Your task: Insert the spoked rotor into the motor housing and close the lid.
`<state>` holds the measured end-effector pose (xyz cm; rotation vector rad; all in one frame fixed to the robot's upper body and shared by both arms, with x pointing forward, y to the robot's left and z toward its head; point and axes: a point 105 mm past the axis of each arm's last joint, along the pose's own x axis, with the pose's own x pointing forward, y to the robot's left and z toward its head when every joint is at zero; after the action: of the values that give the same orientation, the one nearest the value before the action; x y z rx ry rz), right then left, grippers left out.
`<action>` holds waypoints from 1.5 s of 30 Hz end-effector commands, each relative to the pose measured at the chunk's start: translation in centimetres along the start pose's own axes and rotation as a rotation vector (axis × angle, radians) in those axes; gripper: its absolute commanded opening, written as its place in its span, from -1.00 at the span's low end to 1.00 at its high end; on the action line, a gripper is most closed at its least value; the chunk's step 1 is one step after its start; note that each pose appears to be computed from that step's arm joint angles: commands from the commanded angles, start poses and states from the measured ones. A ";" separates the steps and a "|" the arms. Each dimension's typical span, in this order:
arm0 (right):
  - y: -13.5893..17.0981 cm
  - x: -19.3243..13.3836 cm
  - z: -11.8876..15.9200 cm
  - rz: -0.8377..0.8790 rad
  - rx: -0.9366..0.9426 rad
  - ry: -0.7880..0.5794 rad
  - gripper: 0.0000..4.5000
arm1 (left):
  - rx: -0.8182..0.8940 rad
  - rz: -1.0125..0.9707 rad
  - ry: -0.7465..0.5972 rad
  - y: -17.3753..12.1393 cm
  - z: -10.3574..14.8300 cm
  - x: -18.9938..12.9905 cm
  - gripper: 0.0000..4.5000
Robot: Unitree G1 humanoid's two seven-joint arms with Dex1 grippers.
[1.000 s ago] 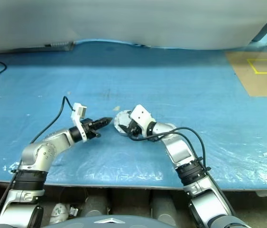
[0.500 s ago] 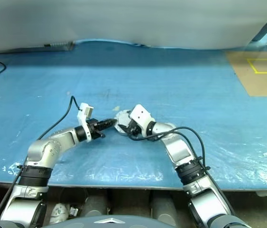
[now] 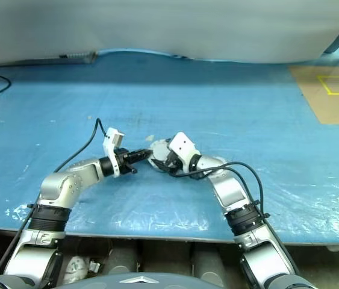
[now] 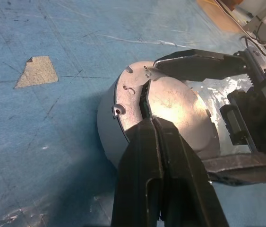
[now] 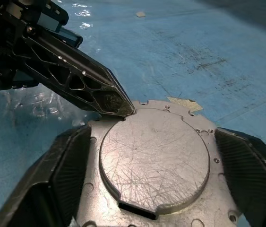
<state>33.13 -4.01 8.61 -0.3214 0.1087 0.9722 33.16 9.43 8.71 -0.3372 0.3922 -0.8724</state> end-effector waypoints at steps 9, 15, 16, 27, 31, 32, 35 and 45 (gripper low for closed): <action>-0.6 -2.4 2.1 -0.016 0.275 -0.158 0.98 | -0.014 -0.007 0.048 -0.2 -1.4 0.1 -1.00; -3.0 -3.0 0.8 -0.144 0.513 -0.100 0.98 | -0.003 -0.026 0.052 -0.6 -1.5 0.1 -1.00; -3.1 -3.1 0.4 -0.150 0.541 -0.080 0.98 | -0.002 -0.028 0.052 -0.6 -1.5 0.2 -1.00; -0.8 -3.5 -1.2 -0.023 0.914 0.013 0.98 | 0.003 -0.043 0.056 -1.1 -1.8 0.4 -1.00; 0.2 -3.4 -0.9 0.034 1.047 -0.001 0.98 | 0.004 -0.045 0.059 -1.2 -1.9 0.5 -1.00; 0.3 -3.3 -0.9 0.042 1.081 -0.012 0.98 | 0.004 -0.046 0.060 -1.2 -1.9 0.5 -1.00; 0.5 -3.2 -0.8 0.051 1.164 -0.031 0.73 | 0.005 -0.048 0.060 -1.2 -2.0 0.6 -1.00; 1.0 -3.6 -0.7 0.104 1.364 -0.080 -0.49 | 0.005 -0.052 0.067 -1.2 -2.1 0.6 -1.00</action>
<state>31.07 -8.11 7.82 0.9472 0.6580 0.7283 32.54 9.35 8.18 -0.3124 0.3962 -0.8872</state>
